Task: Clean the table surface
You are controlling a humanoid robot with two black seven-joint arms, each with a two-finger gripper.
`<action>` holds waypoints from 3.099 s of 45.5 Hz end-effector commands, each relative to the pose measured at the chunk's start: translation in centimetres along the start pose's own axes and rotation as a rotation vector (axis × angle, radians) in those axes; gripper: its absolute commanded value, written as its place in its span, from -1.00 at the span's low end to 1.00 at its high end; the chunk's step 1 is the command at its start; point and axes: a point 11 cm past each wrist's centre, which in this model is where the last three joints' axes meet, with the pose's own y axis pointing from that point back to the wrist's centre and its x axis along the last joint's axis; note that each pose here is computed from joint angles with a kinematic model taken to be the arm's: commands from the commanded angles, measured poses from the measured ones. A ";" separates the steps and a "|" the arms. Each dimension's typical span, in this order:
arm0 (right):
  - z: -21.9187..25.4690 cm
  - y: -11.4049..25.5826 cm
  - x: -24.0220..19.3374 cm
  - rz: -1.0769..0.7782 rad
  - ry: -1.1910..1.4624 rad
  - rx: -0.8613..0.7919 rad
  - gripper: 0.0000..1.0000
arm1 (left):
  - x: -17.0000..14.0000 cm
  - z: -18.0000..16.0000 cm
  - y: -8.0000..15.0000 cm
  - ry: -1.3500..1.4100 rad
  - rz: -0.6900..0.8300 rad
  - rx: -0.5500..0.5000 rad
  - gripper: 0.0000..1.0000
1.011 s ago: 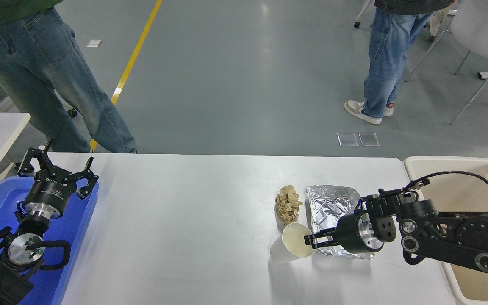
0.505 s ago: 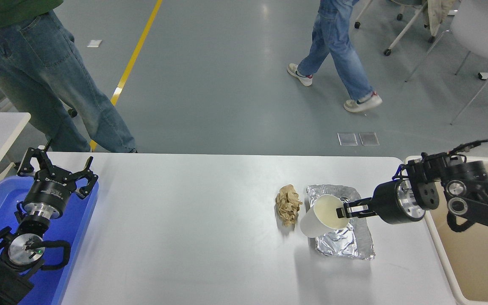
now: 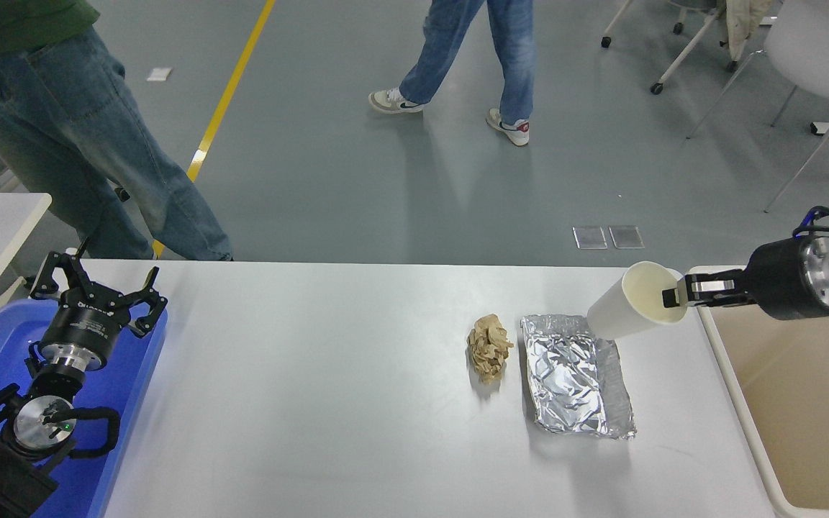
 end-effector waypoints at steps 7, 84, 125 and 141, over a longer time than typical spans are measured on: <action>1.5 5.7 2.5 0.081 -0.025 -0.046 -1.00 | 0.0 0.0 0.0 0.000 0.000 -0.001 1.00; 25.9 -1.6 -9.1 0.366 -0.362 -0.716 -1.00 | 0.0 0.0 0.0 0.000 0.000 0.000 1.00; 28.0 -7.9 -16.3 0.224 0.070 -0.790 -1.00 | 0.0 0.0 0.0 0.000 0.000 0.000 1.00; 27.7 -8.3 -17.0 0.203 0.146 -0.775 -1.00 | 0.0 0.0 0.0 0.000 0.000 0.000 1.00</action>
